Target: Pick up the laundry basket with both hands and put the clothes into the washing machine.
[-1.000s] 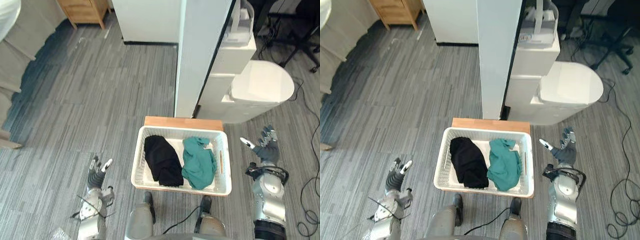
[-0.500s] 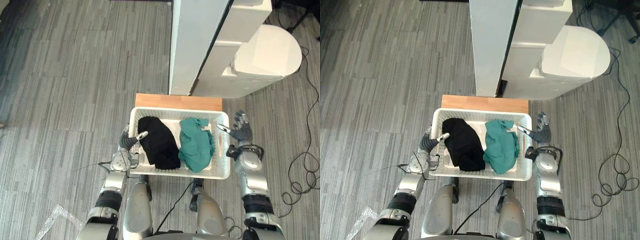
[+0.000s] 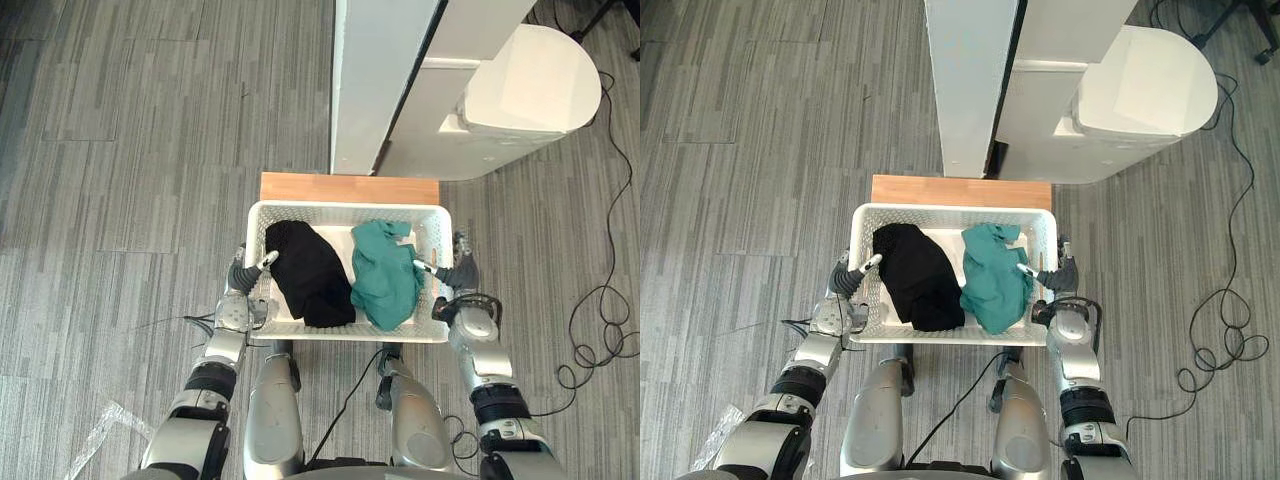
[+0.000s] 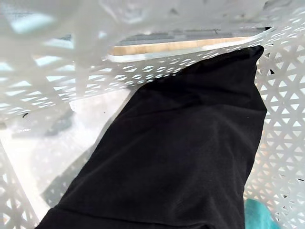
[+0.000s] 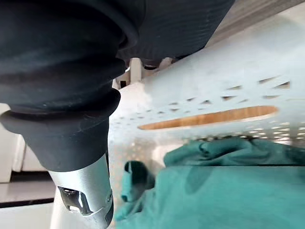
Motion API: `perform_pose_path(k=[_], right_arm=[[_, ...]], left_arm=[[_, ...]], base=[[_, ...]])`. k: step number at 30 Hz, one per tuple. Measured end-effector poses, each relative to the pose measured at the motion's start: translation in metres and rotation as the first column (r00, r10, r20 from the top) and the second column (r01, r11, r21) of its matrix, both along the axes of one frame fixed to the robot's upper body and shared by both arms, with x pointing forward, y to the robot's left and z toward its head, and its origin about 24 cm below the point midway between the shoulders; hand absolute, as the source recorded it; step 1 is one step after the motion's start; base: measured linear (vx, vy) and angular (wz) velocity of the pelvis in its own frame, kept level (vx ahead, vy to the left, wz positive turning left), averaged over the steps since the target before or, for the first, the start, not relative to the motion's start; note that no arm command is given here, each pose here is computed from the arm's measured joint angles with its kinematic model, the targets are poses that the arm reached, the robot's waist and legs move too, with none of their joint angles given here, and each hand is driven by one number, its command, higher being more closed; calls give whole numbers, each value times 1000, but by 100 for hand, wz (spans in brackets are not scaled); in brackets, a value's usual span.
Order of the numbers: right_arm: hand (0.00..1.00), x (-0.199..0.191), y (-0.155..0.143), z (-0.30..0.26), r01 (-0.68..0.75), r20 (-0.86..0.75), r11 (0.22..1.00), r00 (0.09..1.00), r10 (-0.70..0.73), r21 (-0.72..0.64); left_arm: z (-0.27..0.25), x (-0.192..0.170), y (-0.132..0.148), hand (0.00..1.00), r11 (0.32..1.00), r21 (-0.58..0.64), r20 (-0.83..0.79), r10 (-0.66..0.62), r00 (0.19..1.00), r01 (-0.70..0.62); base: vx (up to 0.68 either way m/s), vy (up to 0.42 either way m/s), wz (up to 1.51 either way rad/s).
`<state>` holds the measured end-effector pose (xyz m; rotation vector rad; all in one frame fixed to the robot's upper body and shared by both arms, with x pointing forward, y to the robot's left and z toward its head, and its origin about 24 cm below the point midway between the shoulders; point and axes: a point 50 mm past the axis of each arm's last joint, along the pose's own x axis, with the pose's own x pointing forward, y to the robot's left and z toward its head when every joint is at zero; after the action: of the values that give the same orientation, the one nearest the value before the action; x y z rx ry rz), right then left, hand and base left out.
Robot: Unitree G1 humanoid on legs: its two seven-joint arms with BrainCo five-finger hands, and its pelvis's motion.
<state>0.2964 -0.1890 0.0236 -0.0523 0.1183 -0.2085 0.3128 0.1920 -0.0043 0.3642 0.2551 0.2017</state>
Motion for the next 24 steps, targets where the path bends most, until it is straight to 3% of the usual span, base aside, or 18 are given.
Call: perform_pose_path(k=[10,15,16,17,24], right_arm=[[0,-11,-2,-36,-52,-168,998,985,45,-32],[0,-11,-1,-40,-66,-179,998,982,63,-7],[0,-10,-1,-41,-64,-183,998,981,63,-3],[100,-9,-1,-42,-64,-191,998,979,64,6],[100,2,-3,-48,-65,-245,997,967,73,42]], left_arm=[[11,8,5,0,998,61,29,0,1000,-1],[20,14,9,0,995,102,53,-9,999,3],[20,14,9,100,994,106,54,-11,998,6],[22,15,10,100,993,119,55,-20,998,13],[29,25,10,100,984,174,48,-48,998,39]], base=[[-6,-1,2],[-12,-2,2],[-30,-6,7],[-24,-1,4],[-38,-1,7]])
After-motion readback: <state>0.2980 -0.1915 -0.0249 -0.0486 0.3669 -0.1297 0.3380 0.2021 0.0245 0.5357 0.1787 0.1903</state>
